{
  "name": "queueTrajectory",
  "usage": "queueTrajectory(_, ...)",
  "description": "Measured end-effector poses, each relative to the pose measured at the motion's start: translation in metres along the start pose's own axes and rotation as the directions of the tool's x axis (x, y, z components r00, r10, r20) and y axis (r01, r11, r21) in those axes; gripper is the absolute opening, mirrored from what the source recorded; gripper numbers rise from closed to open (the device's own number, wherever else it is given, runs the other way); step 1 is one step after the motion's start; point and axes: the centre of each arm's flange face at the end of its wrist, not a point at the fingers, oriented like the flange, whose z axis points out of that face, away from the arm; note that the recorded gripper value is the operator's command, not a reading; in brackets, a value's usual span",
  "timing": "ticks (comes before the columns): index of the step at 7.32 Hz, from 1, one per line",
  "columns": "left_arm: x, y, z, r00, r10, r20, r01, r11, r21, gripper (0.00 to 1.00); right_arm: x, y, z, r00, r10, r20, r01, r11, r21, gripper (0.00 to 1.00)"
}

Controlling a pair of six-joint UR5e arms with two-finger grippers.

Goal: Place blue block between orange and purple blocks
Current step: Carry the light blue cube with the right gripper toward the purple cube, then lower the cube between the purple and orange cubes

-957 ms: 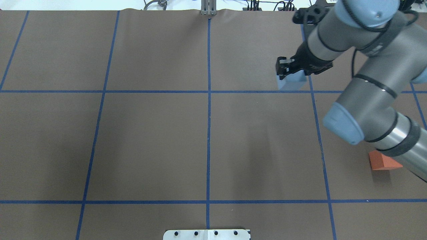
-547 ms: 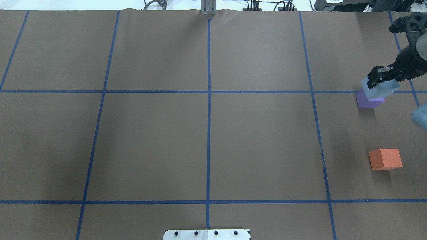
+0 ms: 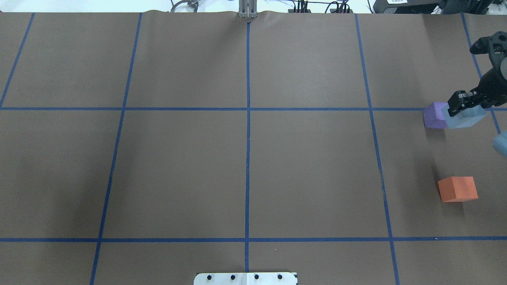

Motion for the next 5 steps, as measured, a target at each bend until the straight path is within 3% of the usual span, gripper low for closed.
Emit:
queueTrajectory(2,0.001,-0.005,-0.002,1.000,0.003,0.002,-0.003,1.000,0.005,1.00,-0.009,0.009,0.027,1.000,0.013,0.011,-0.013,1.000,-0.021,0.00)
queueTrajectory(5,0.004,-0.009,-0.007,1.000,0.008,0.004,-0.008,1.000,0.014,1.00,-0.005,0.024,0.059,1.000,0.024,-0.012,-0.025,0.996,-0.081,0.00)
